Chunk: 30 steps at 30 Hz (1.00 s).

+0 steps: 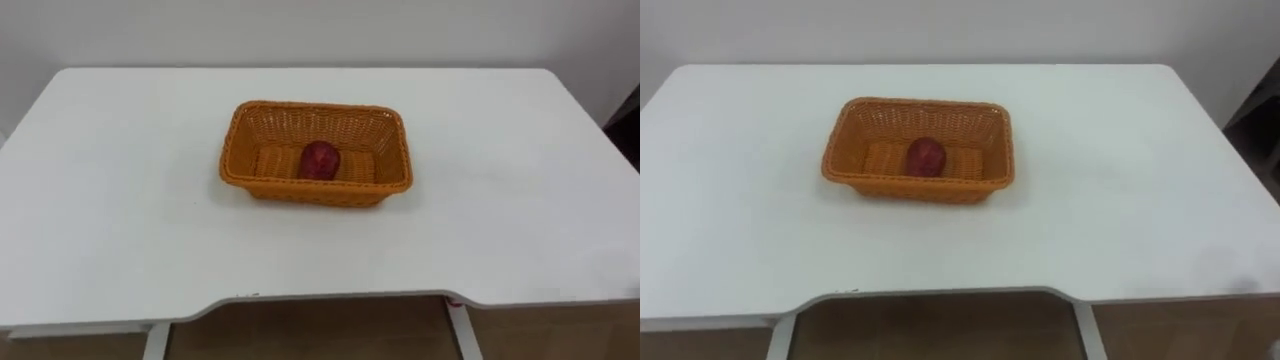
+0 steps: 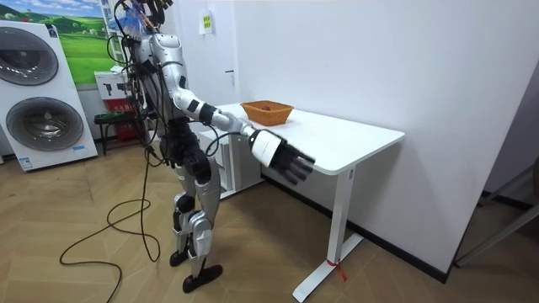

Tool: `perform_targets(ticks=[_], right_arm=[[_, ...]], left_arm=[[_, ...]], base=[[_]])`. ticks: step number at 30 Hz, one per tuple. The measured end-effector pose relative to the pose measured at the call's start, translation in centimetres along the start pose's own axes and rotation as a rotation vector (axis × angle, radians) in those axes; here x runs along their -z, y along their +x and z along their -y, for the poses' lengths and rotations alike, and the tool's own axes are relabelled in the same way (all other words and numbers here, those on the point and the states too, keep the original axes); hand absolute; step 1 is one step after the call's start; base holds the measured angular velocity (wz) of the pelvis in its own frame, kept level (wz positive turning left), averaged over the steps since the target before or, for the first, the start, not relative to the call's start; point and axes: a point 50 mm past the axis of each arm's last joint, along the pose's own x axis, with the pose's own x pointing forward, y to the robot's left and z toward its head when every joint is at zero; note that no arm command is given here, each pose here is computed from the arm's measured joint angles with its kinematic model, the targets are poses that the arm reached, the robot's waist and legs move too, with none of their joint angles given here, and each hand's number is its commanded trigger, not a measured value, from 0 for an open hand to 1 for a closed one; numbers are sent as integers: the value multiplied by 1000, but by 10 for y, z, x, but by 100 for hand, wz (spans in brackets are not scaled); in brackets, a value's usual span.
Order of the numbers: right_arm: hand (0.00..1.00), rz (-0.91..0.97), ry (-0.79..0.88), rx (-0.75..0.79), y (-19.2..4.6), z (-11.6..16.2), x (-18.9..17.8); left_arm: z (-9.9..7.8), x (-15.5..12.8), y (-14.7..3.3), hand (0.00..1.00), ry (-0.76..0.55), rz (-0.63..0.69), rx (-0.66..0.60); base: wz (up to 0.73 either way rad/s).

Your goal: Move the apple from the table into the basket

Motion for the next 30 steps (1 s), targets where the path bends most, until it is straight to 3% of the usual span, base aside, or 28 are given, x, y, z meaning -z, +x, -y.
perform_targets(ticks=[3,7,13,22,30], right_arm=[[0,-242,-113,19,-7,16,64],[0,-574,-152,4,-39,37,134],[0,-750,-302,-173,-77,41,179],[0,-710,-615,-480,-94,32,190],[0,-690,-849,-641,-100,35,196]], left_arm=[[1,2,0,0,5,-12,2],[7,6,-1,0,4,-29,26],[14,4,-1,0,-14,-47,42],[26,11,-3,0,-12,-101,75],[35,6,-4,0,26,-100,107]], base=[[3],[-1],[3],[2],[0]])
